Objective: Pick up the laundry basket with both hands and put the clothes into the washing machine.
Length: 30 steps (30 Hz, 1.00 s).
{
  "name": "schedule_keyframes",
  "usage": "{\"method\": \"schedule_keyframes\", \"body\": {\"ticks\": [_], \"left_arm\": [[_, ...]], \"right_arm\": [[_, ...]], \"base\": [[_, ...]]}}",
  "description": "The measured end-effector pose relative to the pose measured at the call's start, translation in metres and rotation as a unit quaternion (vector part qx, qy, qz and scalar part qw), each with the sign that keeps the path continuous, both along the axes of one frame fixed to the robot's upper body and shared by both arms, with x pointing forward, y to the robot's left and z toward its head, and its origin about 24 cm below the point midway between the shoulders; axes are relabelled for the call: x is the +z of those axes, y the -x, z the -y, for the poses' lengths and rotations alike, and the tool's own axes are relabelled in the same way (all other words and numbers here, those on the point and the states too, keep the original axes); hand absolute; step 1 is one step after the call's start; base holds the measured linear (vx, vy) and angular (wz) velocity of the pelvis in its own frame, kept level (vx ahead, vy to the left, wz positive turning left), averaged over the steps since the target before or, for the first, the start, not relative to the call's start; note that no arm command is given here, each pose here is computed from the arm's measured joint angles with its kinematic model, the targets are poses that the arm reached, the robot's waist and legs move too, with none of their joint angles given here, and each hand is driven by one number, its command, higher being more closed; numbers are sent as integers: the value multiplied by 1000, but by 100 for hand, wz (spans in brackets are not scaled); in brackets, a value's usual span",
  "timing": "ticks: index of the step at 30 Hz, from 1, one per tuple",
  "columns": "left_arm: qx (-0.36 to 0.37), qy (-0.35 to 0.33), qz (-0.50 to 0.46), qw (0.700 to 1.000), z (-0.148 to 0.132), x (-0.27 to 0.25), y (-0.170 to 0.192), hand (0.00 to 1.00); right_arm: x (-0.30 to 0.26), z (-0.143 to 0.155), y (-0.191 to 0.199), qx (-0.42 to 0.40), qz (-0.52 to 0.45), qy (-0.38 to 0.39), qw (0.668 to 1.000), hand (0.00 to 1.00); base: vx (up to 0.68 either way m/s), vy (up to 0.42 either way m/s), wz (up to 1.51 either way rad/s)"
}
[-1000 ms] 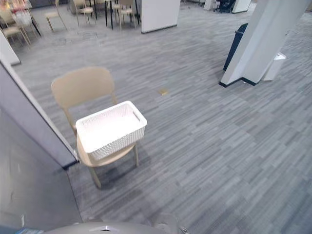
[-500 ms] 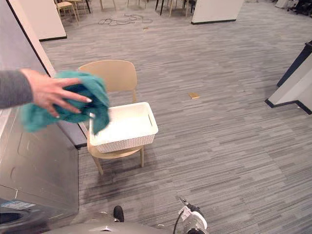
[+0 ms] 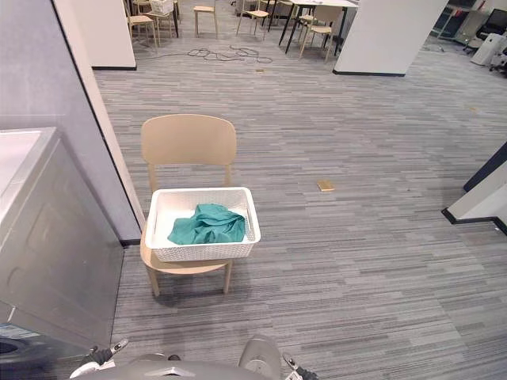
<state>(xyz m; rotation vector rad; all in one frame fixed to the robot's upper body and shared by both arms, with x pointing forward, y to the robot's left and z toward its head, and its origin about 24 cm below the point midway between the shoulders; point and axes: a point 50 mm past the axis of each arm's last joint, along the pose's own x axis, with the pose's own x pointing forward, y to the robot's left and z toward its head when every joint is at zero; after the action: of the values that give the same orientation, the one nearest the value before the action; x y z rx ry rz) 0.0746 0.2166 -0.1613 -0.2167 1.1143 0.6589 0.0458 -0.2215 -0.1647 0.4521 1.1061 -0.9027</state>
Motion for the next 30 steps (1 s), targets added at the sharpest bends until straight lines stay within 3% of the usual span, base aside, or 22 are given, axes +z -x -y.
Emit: {"method": "schedule_keyframes", "body": {"ticks": [4,8,12,15,17,20,23,25,30], "left_arm": [[41,-5,-3,999,-7,0,9,0],[58,29,-17,998,18,-6,18,0],[45,16,8,999,13,-1,3,0],[-2,6,16,1000,13,2,-7,0],[-36,9,15,999,20,1,-10,0],[-53,10,12,998,24,1,-10,0],[-63,1,3,998,24,0,-9,0],[-101,-10,-7,995,23,-1,-10,0],[-181,-34,-14,983,22,1,-17,0]], "right_arm": [[-6,-14,31,-19,-39,-29,999,0],[-1,9,32,-21,-31,-4,999,0],[3,12,2,-11,9,8,1000,0],[26,29,-40,13,95,65,993,0],[59,40,-81,35,184,123,974,0],[94,49,-107,46,244,189,950,0],[136,55,-136,83,307,266,910,0],[169,53,-157,137,354,325,866,0],[200,43,-178,246,384,387,802,0]], "base": [[162,-479,51],[218,-520,89],[122,-349,132],[61,-122,51],[73,16,28],[66,44,15],[-3,14,-9],[-18,40,-31],[-16,86,-17]]}}
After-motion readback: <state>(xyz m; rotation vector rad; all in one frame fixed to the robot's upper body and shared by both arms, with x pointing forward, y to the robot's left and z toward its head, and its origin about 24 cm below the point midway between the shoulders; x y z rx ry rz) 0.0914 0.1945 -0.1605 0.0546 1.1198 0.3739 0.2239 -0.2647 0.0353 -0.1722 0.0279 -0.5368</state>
